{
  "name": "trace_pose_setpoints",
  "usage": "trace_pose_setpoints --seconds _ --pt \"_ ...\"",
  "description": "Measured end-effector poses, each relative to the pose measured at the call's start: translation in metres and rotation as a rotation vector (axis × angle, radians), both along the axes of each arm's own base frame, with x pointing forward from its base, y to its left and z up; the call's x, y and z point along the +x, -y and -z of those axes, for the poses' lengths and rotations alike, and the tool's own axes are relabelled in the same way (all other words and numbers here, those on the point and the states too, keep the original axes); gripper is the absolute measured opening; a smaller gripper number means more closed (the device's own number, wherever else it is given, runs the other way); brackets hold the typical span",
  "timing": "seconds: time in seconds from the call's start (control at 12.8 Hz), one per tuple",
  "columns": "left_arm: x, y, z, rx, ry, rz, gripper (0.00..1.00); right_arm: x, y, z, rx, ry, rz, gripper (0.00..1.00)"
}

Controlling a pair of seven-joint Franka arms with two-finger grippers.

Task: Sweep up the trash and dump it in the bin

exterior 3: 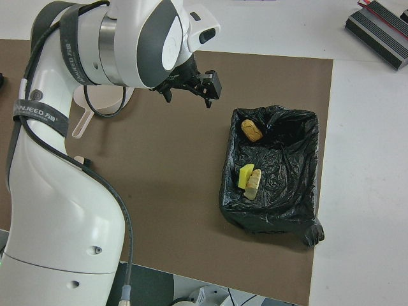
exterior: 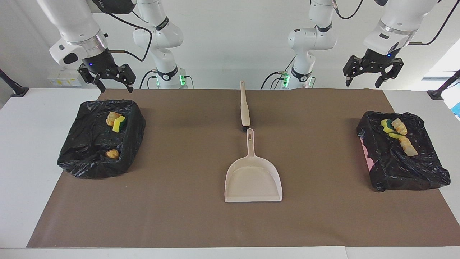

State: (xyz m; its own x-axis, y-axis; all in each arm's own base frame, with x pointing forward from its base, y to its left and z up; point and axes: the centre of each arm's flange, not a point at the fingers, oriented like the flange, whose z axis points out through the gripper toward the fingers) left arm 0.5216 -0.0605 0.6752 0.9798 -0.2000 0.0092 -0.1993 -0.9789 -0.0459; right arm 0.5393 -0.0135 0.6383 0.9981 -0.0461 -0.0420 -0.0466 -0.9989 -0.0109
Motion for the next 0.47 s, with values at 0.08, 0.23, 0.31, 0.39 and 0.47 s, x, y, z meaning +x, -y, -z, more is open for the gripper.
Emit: trace_pose_setpoints --seconds 0.08,0.23,0.31,0.39,0.47 --pt "-0.0007 0.0017 -0.0013 0.0 0.0 0.003 1.0 0.0 0.0 0.0 0.0 0.0 0.0 1.0" --pt "-0.0012 0.0027 -0.0018 0.0 -0.001 0.005 1.0 0.0 0.0 0.0 0.0 0.0 0.0 1.0" --pt "-0.0015 0.0023 -0.0016 0.001 -0.005 0.004 1.0 0.0 0.0 0.0 0.0 0.0 0.0 1.0" --pt "-0.0018 0.0019 -0.0013 0.001 -0.008 0.003 1.0 0.0 0.0 0.0 0.0 0.0 0.0 1.0" --pt "-0.0022 0.0015 -0.0012 0.001 -0.01 0.002 1.0 0.0 0.0 0.0 0.0 0.0 0.0 1.0"
